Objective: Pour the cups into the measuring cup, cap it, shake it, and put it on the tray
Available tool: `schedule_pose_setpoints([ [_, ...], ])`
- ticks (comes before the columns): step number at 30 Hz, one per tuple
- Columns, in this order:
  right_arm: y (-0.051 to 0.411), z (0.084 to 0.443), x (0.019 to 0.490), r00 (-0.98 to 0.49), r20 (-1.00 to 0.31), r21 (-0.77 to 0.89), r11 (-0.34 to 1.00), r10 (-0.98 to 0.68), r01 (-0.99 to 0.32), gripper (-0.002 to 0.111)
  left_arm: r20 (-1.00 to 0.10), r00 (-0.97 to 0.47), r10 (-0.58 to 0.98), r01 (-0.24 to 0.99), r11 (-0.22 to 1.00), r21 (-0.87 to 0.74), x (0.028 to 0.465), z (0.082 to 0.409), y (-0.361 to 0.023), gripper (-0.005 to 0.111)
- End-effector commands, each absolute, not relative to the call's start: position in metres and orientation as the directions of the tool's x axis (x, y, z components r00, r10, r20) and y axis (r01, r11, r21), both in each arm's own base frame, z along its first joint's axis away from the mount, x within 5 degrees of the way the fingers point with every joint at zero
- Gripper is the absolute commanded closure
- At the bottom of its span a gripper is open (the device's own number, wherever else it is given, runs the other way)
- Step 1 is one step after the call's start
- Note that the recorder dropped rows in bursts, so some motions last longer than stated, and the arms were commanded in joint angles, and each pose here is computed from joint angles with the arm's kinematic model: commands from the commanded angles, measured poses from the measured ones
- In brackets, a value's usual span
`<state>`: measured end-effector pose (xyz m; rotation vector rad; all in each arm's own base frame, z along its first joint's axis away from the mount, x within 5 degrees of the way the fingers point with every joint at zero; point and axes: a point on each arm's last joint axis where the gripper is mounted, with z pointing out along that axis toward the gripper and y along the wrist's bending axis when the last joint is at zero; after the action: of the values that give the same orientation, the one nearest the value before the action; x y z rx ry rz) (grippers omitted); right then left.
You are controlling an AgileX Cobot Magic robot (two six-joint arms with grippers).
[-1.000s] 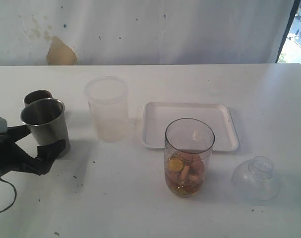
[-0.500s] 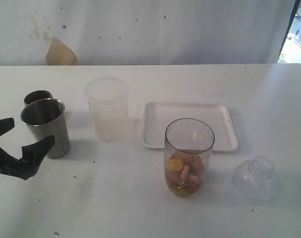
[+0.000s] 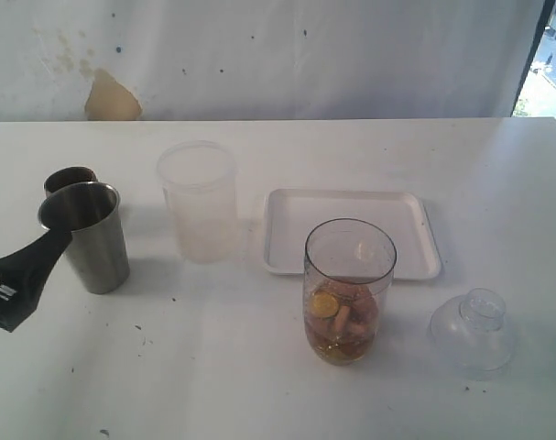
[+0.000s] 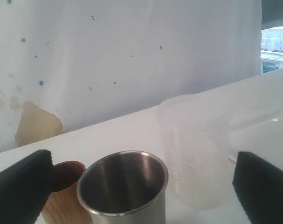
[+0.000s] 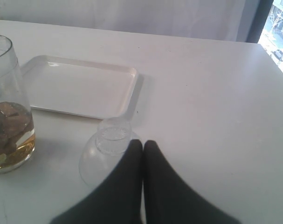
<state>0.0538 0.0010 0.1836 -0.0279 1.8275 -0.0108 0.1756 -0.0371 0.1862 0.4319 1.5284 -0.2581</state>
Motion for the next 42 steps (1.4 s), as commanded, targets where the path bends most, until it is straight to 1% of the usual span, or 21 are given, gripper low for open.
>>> schedule_pose_setpoints([
  [1, 0.001, 0.183, 0.054, -0.246, -0.969, -0.023, 1.000, -0.025, -0.011, 0.108, -0.995, -0.018, 0.096, 0.352, 0.932, 0.084, 0.170, 0.194, -0.030, 0.002],
  [5, 0.001, 0.183, 0.054, -0.246, -0.969, -0.023, 1.000, -0.025, -0.011, 0.108, -0.993, -0.093, 0.066, 0.310, 0.950, 0.034, 0.169, 0.209, -0.026, 0.002],
  [8, 0.001, 0.183, 0.054, -0.246, -0.969, -0.023, 1.000, -0.025, -0.011, 0.108, -0.992, -0.101, 0.079, 0.308, 0.950, 0.044, 0.166, 0.224, -0.026, 0.002],
  [14, 0.001, 0.183, 0.054, -0.246, -0.969, -0.023, 1.000, -0.025, -0.011, 0.108, -0.991, -0.125, 0.052, 0.211, 0.977, 0.024, 0.152, 0.257, -0.018, 0.002],
  [16, 0.001, 0.183, 0.054, -0.246, -0.969, -0.023, 1.000, -0.025, -0.011, 0.108, -0.995, -0.085, 0.055, 0.218, 0.975, 0.035, 0.143, 0.268, -0.019, 0.002],
  [20, 0.001, 0.183, 0.054, -0.246, -0.969, -0.023, 1.000, -0.025, -0.011, 0.108, -0.997, -0.014, 0.072, 0.297, 0.953, 0.064, 0.124, 0.284, -0.026, 0.002],
  [23, 0.001, 0.183, 0.054, -0.246, -0.969, -0.023, 1.000, -0.025, -0.011, 0.108, -0.997, 0.007, 0.072, 0.341, 0.937, 0.070, 0.113, 0.288, -0.031, 0.002],
  [26, 0.001, 0.183, 0.054, -0.246, -0.969, -0.023, 1.000, -0.025, -0.011, 0.108, -0.994, 0.046, 0.102, 0.335, 0.936, 0.111, 0.106, 0.291, -0.030, 0.002],
  [42, 0.001, 0.183, 0.054, -0.246, -0.969, -0.023, 1.000, -0.025, -0.011, 0.108, -0.993, 0.055, 0.101, 0.351, 0.929, 0.114, 0.105, 0.292, -0.032, 0.002],
])
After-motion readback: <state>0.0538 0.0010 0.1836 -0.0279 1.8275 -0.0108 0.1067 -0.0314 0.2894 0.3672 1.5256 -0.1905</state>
